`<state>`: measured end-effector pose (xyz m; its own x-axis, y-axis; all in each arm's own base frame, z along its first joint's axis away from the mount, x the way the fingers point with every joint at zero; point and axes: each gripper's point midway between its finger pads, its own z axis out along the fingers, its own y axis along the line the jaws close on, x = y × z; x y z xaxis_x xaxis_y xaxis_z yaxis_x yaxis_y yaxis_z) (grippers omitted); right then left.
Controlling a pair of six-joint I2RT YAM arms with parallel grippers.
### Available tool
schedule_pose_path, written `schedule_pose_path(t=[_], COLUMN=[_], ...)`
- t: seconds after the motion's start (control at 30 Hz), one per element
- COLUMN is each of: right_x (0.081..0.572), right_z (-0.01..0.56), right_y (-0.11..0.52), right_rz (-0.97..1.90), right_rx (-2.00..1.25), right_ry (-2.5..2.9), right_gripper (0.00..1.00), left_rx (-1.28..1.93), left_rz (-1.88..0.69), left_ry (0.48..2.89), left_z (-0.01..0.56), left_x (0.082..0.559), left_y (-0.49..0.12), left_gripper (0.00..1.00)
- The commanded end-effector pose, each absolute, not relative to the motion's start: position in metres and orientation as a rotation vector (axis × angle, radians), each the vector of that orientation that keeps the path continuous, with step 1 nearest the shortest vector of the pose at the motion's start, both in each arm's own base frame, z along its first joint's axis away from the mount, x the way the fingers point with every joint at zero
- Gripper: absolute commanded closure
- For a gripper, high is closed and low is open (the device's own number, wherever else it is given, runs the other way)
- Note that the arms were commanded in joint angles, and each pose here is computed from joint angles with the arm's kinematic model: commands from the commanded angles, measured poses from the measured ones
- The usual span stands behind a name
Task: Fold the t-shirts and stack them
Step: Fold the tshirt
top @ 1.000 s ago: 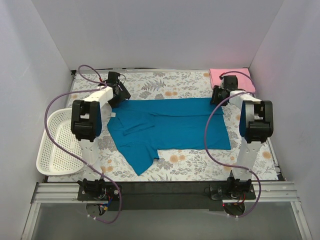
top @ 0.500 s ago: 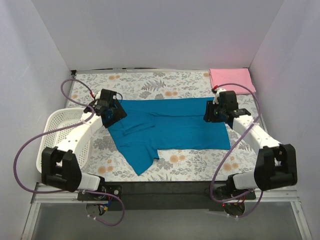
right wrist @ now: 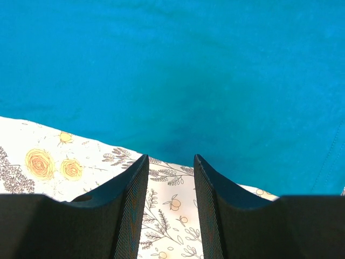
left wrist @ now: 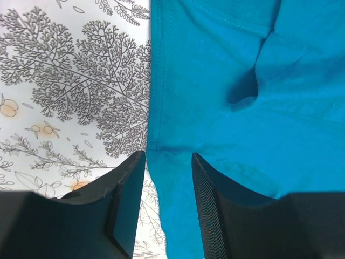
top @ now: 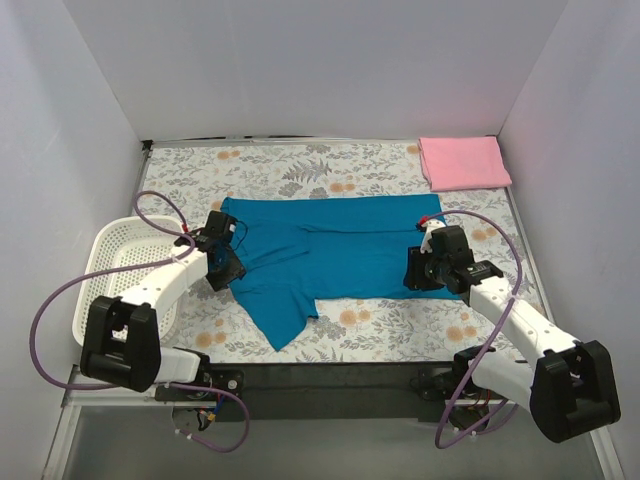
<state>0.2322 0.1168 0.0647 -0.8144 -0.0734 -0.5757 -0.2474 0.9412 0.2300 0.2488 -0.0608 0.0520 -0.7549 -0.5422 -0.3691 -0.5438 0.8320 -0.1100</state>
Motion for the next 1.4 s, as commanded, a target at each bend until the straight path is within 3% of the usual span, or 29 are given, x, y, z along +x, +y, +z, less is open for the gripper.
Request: schedule_pose_path(t=[0.0,0.6,0.83,1.07,1.17,1.37], right_x=[0.234,0.231,0.234,0.236,0.235,0.235], right_z=[0.07,0.065,0.065,0.063,0.058,0.046], right_y=[0.116,0.111,0.097,0.071,0.056,0.021], right_rz=[0.39,0.367,0.27,0.144,0.098,-0.001], right_rx=[-0.215,-0.194,-0.119,0.027,0.118,0.333], right_ry=[2.464,2.477,2.496,2.521,2.536,2.567], right_gripper=[0.55,0.55,0.54,0.37,0.35,0.42], left_rx=[-0.83,-0.841,-0.834,-0.811,-0.804,-0.795], left_rz=[-0.005,0.092,0.138,0.142,0.127,0.109], left_ry=[2.618,2.721,2.732,2.738,2.74,2.729], left_z=[0.044,0.006,-0.002,-0.002,-0.002,0.002], left_x=[0.251,0.225,0.221,0.225,0.225,0.227], left_y=[-0.063,-0.061,-0.056,-0.057,-0.058,-0.059], left_gripper=[0.62,0.63,0.74,0.9,0.97,1.0])
